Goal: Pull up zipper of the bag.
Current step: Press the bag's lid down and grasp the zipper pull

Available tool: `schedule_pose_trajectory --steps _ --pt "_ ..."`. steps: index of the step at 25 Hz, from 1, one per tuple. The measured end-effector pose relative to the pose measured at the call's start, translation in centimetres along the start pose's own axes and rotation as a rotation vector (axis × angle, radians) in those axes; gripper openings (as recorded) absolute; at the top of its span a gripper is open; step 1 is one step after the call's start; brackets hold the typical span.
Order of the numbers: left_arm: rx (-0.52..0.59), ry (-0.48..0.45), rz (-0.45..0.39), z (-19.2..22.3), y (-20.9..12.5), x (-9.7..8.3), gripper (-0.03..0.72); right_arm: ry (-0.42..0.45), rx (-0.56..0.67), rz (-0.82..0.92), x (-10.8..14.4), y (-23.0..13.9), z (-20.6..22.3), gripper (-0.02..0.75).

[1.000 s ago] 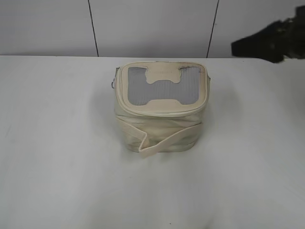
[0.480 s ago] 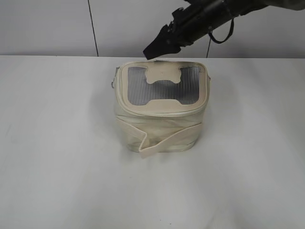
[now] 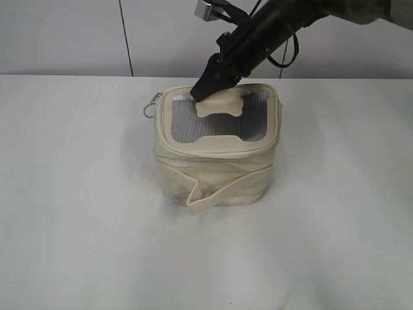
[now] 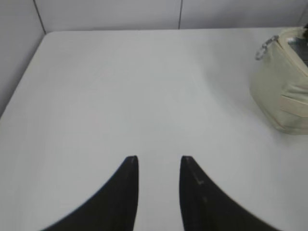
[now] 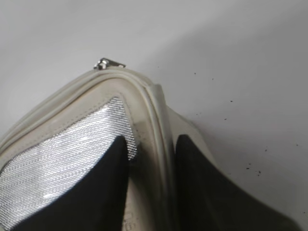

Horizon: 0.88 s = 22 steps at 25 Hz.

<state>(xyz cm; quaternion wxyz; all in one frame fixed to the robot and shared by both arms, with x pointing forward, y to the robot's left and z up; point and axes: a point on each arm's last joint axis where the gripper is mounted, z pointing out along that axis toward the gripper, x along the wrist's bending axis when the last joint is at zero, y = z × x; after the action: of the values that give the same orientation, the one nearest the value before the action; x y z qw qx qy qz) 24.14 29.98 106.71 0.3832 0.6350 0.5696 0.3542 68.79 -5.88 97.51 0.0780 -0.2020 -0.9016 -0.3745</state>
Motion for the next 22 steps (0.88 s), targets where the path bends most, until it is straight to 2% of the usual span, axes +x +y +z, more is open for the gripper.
schedule_pose_trajectory --steps 2,3,5,8,9,11,12,15,16,19,22 --pt "0.057 -0.065 -0.011 1.7 1.5 -0.5 0.237 -0.008 0.008 -0.011 0.1 0.2 0.1 0.079" --pt "0.072 -0.127 -0.010 2.7 2.4 -1.0 0.239 -0.010 0.008 -0.011 0.1 0.2 0.0 0.069" --pt "0.072 -0.289 -0.004 5.9 4.6 -2.4 0.242 -0.009 0.008 -0.011 0.2 0.2 0.1 0.064" --pt "0.056 -0.474 0.010 11.4 8.0 -4.1 0.244 -0.009 0.008 -0.009 0.2 0.2 0.1 0.064" --pt "0.103 -0.521 0.015 14.2 8.7 -4.6 0.244 -0.009 0.008 -0.009 0.2 0.2 0.1 0.063" --pt "0.109 -0.622 0.101 18.4 10.5 -5.3 0.248 -0.008 0.007 -0.009 0.2 0.2 0.1 0.063" --pt "0.116 -0.666 0.173 20.8 11.1 -5.5 0.256 -0.008 0.006 -0.009 0.2 0.3 0.1 0.063" --pt "0.114 -0.724 0.413 27.7 11.2 -6.0 0.312 -0.006 0.004 -0.007 0.2 0.3 0.1 0.062" --pt "0.136 -0.741 0.458 29.9 10.6 -6.2 0.337 -0.006 0.003 -0.006 0.2 0.3 0.1 0.062" --pt "0.178 -0.782 0.528 34.9 9.4 -6.5 0.452 -0.003 0.000 -0.005 0.2 0.3 0.1 0.061" --pt "0.214 -0.811 0.554 37.9 8.3 -6.8 0.514 0.001 -0.004 -0.002 0.3 0.4 0.1 0.060"
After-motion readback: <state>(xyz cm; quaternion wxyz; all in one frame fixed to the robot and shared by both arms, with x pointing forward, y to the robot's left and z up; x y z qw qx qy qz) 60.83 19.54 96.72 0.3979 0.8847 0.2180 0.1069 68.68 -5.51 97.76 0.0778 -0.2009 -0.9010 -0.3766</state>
